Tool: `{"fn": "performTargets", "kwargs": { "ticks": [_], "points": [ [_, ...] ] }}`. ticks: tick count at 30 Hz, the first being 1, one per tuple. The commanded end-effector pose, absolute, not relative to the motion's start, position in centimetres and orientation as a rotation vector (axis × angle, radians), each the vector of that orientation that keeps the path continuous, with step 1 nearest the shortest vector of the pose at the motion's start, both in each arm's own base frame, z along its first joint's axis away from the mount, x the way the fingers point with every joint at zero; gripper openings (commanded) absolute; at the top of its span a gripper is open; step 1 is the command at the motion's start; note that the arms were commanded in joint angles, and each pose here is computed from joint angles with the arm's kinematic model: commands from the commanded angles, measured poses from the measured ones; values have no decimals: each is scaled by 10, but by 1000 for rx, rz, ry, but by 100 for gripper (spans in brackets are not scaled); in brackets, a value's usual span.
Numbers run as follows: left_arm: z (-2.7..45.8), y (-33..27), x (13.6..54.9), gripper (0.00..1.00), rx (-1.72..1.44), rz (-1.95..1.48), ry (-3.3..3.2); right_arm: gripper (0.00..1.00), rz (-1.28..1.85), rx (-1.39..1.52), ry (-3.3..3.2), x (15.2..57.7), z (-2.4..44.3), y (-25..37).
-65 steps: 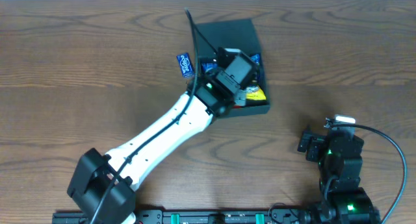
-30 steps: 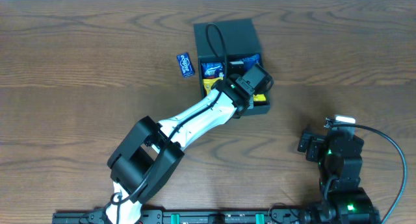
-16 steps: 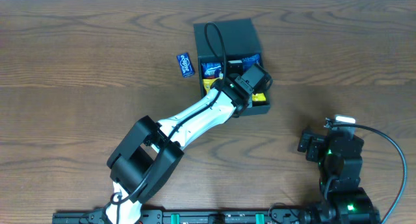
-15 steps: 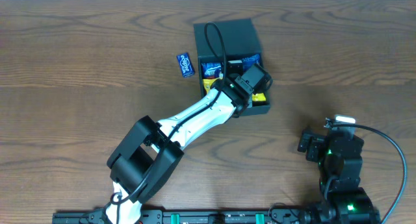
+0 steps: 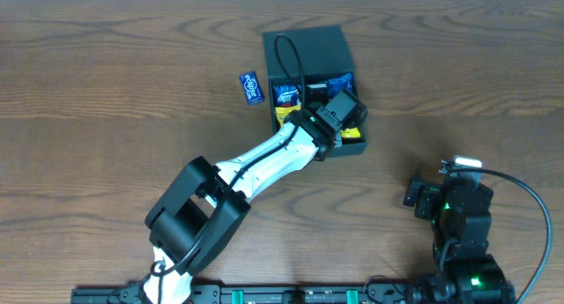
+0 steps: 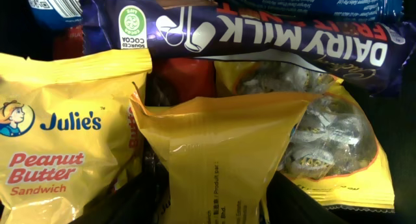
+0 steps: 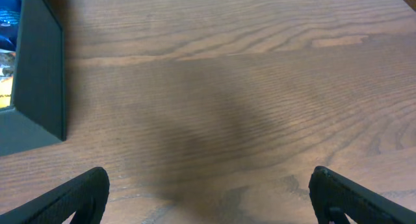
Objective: Pack container
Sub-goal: 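Release the packet and move the left gripper to the Eclipse tin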
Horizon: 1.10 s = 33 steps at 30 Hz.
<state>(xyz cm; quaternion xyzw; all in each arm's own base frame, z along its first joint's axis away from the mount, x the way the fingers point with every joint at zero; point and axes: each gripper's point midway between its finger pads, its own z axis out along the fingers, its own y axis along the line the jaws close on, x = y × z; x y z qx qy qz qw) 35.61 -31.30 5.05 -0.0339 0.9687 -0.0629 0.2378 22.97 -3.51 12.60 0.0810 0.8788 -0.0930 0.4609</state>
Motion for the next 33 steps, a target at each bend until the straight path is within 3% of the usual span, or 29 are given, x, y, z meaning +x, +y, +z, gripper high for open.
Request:
{"fn": "performTargets", "kwargs": {
  "ticks": [1,18,33],
  "points": [
    [44,-306,357,57,-103,-140,2663,99,-233,221,2162,229,125,-37],
    [158,-283,367,55,-15,-176,2445,99,-233,221,2162,229,125,-37],
    [150,-135,428,49,-487,-151,2515,99,-233,221,2162,229,125,-37]
  ]
}}
